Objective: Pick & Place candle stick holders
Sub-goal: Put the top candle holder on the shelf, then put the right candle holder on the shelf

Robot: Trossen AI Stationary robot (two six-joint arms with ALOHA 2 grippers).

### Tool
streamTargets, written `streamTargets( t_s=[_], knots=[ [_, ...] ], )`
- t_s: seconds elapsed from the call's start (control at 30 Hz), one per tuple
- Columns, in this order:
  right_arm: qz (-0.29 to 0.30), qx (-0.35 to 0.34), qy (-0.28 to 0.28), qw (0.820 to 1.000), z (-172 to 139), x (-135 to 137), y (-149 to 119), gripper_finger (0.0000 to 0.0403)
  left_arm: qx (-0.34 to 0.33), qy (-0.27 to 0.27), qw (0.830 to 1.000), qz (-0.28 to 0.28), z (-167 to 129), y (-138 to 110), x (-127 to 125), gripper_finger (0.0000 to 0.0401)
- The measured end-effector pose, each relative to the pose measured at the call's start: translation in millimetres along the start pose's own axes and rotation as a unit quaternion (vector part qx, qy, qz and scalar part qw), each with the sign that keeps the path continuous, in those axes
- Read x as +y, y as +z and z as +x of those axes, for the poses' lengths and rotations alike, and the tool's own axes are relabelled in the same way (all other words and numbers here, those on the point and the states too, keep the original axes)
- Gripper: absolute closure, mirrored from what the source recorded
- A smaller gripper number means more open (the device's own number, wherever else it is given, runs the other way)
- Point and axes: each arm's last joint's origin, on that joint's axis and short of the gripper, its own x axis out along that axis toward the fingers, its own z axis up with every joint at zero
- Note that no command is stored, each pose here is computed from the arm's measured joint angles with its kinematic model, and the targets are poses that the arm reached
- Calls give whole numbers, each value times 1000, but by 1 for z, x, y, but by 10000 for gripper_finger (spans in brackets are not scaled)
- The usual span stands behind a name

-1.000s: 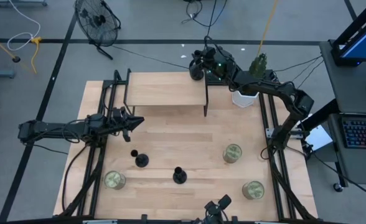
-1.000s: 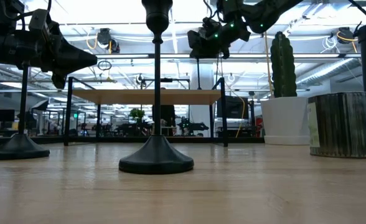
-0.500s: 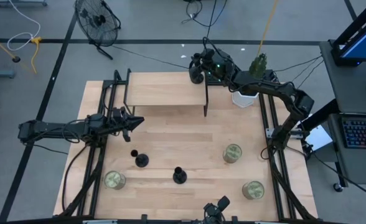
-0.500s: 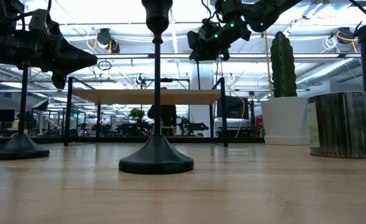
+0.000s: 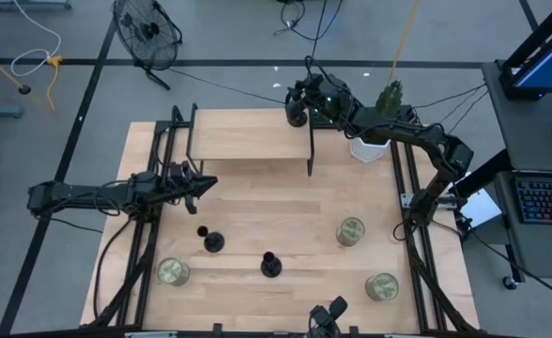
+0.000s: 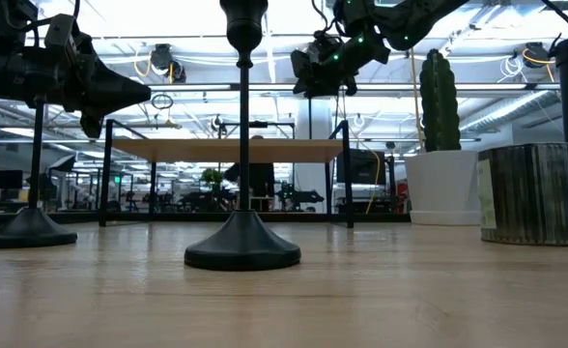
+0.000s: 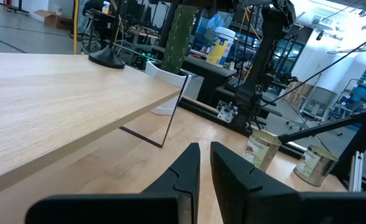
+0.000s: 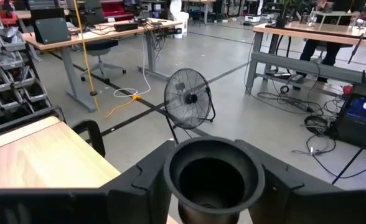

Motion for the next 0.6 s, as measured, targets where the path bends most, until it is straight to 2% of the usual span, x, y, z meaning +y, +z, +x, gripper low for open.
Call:
streamTargets(
  t_s=[0.17, 0.4, 0.6],
  knots=[
    [-3, -4, 6, 1000, -3, 4, 2, 213, 0, 0, 1000, 0, 0, 0, 0, 359],
    [-45, -9, 18, 999, -6, 16, 2, 168, 0, 0, 1000, 0, 0, 0, 0, 359],
    [-82, -48, -21, 995, -10, 24, 9, 141, 0, 0, 1000, 0, 0, 0, 0, 359]
  ],
)
